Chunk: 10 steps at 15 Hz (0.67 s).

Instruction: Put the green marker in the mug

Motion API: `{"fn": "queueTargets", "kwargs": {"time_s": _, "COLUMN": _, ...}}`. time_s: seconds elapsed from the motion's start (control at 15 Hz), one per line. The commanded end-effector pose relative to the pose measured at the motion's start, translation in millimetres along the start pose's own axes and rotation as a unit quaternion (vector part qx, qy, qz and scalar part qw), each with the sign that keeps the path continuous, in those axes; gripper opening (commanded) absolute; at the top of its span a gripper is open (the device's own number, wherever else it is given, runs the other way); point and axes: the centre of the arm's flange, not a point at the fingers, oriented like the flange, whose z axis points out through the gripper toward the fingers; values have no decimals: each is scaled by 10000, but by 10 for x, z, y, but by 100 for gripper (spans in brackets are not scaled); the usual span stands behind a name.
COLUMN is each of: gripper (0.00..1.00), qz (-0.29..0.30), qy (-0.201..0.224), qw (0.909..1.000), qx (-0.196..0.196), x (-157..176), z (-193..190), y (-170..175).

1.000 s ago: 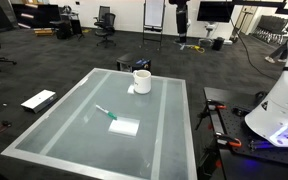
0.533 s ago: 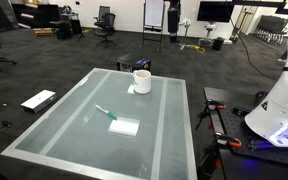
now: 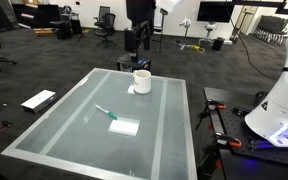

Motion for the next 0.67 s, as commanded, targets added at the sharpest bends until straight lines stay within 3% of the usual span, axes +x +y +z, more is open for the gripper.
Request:
{"fn": "queueTargets", "kwargs": {"time_s": 0.0, "gripper": 100, "qz": 501, "qy": 61, "qw": 9985, "qx": 223, "x": 469, "z": 266, "y": -373}}
{"fn": "queueTargets", "kwargs": {"time_s": 0.6, "gripper": 100, "qz": 854, "qy": 170, "qw": 9941, "qx": 640, "x": 1112, "z": 1154, "y": -575}}
